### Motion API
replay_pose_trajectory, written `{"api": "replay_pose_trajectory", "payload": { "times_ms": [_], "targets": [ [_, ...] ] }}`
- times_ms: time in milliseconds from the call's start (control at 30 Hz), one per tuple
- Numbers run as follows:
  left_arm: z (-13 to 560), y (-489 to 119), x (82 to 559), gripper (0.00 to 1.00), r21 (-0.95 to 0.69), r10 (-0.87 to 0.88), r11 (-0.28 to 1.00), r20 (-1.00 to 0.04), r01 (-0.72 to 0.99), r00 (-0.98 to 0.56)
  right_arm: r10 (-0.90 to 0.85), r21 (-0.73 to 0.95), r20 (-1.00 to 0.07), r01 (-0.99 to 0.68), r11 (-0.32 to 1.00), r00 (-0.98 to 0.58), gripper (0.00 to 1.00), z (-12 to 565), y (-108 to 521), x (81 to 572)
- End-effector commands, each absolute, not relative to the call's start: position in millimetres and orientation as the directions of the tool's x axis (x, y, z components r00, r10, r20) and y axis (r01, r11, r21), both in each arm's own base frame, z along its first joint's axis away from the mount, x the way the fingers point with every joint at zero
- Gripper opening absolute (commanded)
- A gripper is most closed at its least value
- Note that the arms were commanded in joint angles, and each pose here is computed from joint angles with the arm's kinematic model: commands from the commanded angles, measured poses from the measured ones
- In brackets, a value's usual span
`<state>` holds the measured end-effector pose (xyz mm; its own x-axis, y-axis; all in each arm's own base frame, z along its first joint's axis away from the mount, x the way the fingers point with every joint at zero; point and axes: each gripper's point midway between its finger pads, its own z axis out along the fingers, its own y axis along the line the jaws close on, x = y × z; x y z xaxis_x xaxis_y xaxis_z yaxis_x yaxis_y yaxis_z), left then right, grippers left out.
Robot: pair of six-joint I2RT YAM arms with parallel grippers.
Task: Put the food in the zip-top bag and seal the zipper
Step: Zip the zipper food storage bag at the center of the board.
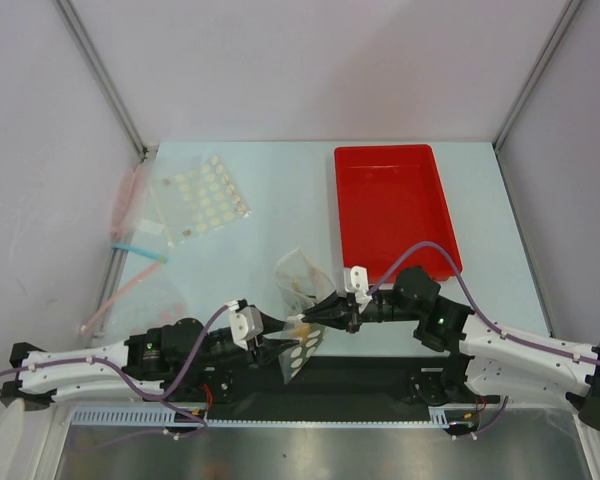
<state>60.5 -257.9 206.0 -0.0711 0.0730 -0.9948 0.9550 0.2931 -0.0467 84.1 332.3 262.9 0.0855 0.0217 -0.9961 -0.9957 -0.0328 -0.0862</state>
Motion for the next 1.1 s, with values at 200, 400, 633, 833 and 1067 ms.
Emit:
{"api": "replay_pose_trajectory", "payload": {
  "times_ms": [200, 400, 633, 833, 1067],
  "targets": [
    [238, -256, 63, 0.35, -0.050, -0.019, 0.301, -0.999, 0.952, -0.046, 0.045, -0.113, -0.993, -0.990, -0.083, 0.110, 0.00, 275, 343, 75],
    [234, -262, 63, 0.00, -0.035, 0.016, 0.297, -0.999, 0.954, -0.042, 0.040, -0.120, -0.992, -0.989, -0.091, 0.117, 0.00, 275, 344, 73],
    [262, -244, 70, 0.00, -0.067, -0.090, 0.345, -0.995, 0.936, -0.038, 0.049, -0.150, -0.988, -0.987, -0.049, 0.147, 0.00, 280, 337, 77],
    [295, -228, 72, 0.00, -0.119, -0.146, 0.368, -0.987, 0.922, -0.069, 0.074, -0.157, -0.985, -0.988, -0.010, 0.156, 0.00, 288, 330, 80],
    [337, -197, 81, 0.00, -0.197, -0.222, 0.431, -0.969, 0.881, -0.108, 0.096, -0.149, -0.984, -0.988, 0.049, 0.153, 0.00, 296, 323, 88]
  ]
}}
